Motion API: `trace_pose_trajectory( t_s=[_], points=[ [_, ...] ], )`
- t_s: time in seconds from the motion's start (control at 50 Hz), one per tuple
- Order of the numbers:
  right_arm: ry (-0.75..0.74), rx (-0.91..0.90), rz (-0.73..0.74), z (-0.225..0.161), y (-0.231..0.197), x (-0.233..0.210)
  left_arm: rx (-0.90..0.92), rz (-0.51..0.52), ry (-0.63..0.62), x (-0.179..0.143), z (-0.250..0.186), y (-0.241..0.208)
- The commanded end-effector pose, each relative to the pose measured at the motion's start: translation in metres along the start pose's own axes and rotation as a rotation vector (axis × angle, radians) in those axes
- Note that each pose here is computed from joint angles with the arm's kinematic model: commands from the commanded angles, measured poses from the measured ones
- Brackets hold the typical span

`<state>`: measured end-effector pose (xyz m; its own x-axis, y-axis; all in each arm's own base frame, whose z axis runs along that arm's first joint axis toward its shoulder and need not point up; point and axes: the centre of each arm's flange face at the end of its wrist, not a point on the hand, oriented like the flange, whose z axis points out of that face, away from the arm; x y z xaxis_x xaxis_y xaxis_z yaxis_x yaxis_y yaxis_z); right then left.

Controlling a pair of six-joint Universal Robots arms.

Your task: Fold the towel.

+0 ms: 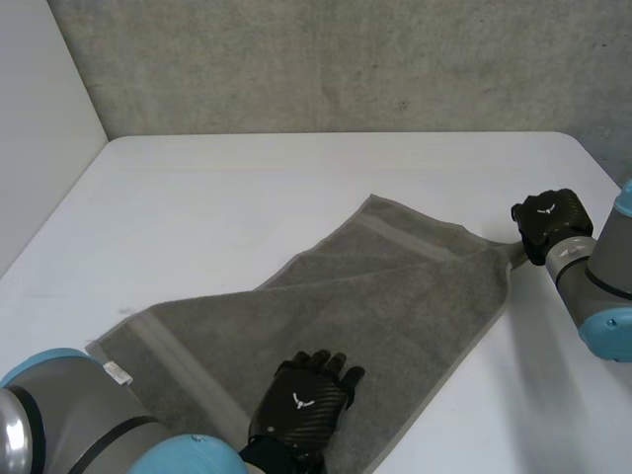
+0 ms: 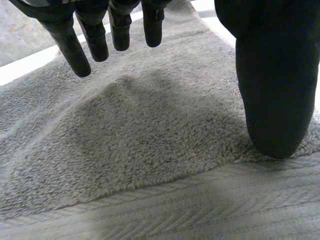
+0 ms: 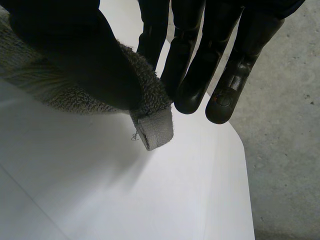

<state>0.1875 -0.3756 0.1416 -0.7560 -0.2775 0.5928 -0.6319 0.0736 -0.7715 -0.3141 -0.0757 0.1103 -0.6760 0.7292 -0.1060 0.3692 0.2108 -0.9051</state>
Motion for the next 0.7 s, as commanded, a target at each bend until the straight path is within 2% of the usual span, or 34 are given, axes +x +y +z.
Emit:
trace_pose_trajectory(
  t_s=[0.02,0.14,0.34,0.7],
  points=[
    [-0.002,0.0,0.0,0.0,0.0,-0.001,0.029,-0.017,0.027,0.005,-0.009,-0.008],
    [-0.005,-0.004,0.0,-0.001,0.001,-0.001,0.031,-0.057,0.052,0.011,-0.011,-0.008],
    [-0.005,-0.004,-0.005,0.0,0.001,-0.002,-0.01,-0.055,0.135,0.02,-0.007,0.005],
    [-0.013,-0.007,-0.022,-0.002,0.002,-0.005,-0.02,-0.042,0.089,0.016,-0.002,0.009]
  ],
)
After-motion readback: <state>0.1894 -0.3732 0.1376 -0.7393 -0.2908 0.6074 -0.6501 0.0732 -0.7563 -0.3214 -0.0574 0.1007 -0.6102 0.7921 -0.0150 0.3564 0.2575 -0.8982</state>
